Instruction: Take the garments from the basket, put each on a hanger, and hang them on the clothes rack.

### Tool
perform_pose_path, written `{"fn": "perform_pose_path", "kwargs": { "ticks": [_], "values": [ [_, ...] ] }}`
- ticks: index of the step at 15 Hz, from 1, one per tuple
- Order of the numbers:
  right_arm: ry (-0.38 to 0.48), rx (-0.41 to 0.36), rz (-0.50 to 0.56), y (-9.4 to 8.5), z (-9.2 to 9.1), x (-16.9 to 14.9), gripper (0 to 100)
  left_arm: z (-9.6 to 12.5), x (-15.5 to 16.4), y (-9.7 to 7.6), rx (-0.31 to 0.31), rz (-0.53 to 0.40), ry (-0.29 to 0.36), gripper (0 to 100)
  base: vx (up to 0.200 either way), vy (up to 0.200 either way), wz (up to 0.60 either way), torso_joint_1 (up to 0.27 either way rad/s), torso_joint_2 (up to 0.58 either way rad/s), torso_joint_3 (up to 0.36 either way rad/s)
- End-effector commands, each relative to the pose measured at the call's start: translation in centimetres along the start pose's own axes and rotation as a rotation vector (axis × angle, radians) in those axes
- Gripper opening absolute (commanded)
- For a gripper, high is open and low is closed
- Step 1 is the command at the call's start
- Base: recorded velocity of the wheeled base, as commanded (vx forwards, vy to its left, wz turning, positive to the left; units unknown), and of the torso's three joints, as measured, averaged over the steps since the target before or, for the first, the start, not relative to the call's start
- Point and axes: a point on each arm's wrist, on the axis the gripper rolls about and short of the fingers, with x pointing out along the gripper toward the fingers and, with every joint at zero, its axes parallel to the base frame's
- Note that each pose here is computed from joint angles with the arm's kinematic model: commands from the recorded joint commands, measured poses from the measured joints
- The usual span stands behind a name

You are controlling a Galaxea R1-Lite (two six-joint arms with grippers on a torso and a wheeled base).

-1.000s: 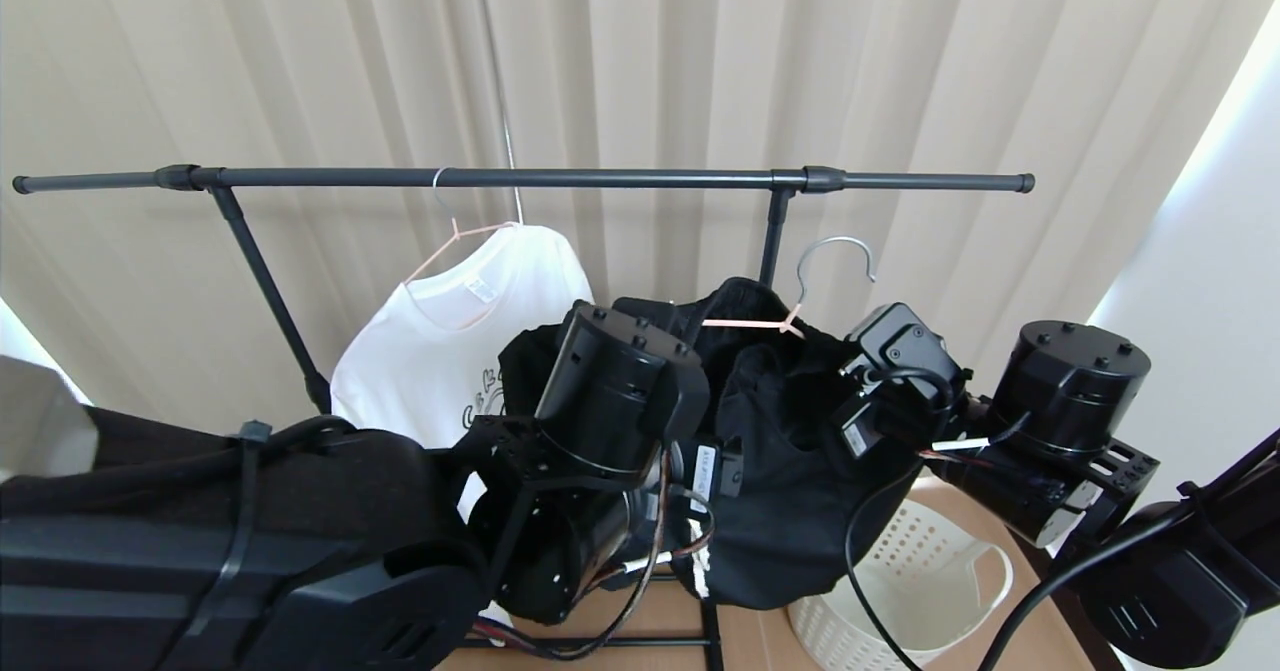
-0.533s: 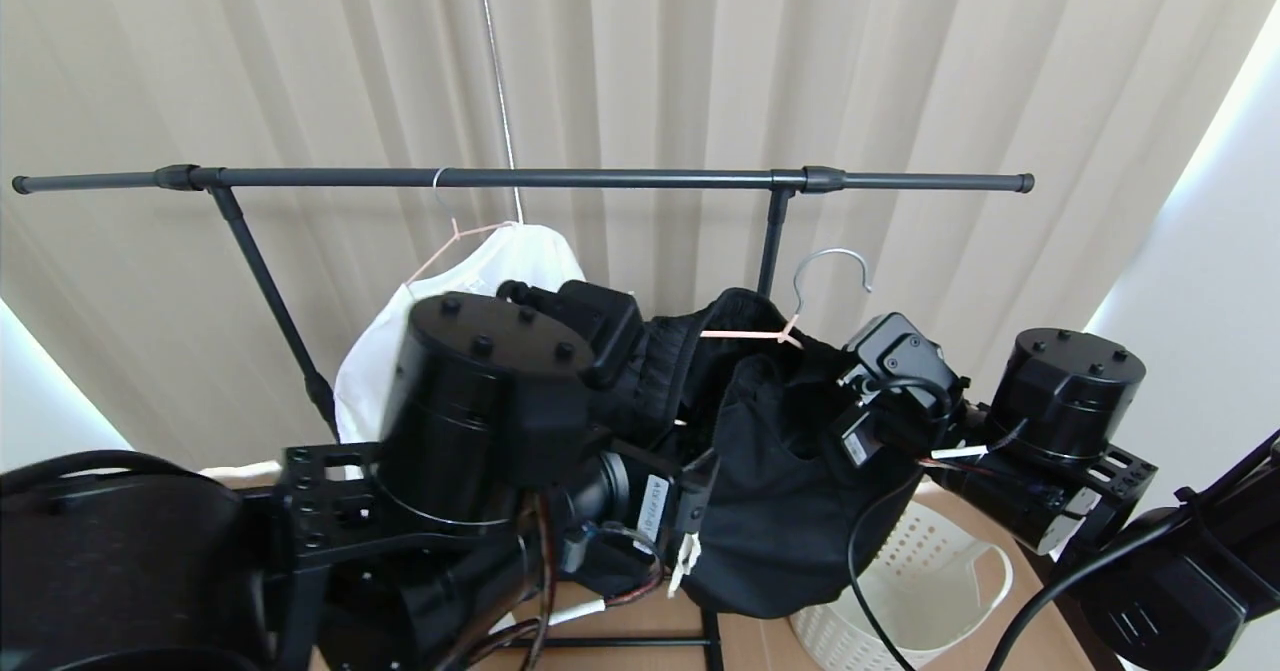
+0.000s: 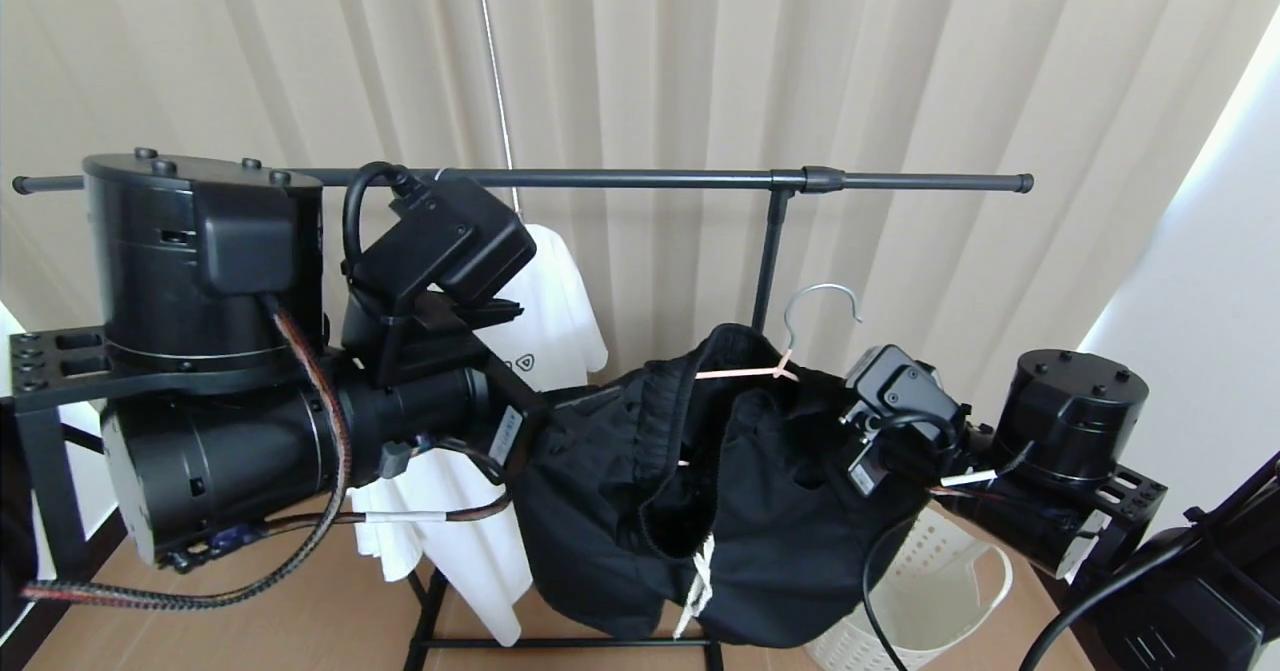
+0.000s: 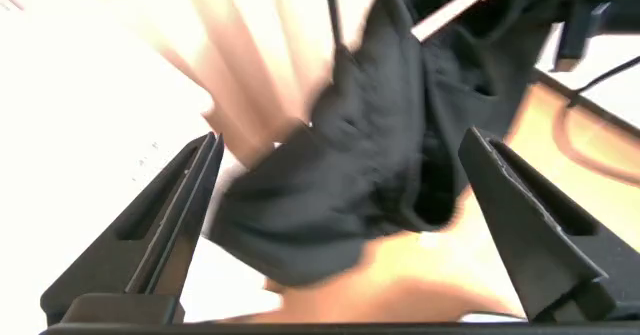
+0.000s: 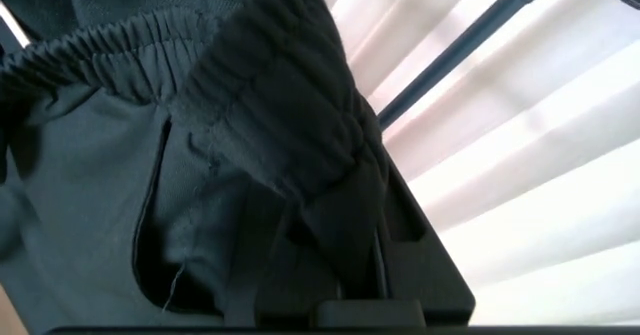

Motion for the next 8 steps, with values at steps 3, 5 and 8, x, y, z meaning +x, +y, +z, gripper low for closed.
{"fn": "perform_pose_path", "kwargs": {
  "ticks": [3,5,8],
  "values": [
    [-0.006,-0.004,0.036,0.6,0.0,-0.3,0,-1.7,0.2,2.2,0.099,-0.116,0.05,100,0.0,0.0,0.0,0.0,0.0,0.0],
    [-0.002,-0.013,0.052,1.0,0.0,-0.5,0,-2.7,0.8,3.4,0.218,-0.272,0.078,100,0.0,0.0,0.0,0.0,0.0,0.0],
    [0.002,-0.035,0.068,1.5,-0.1,-0.6,0,-2.9,2.9,3.8,0.279,-0.374,0.121,100,0.0,0.0,0.0,0.0,0.0,0.0]
  ]
}}
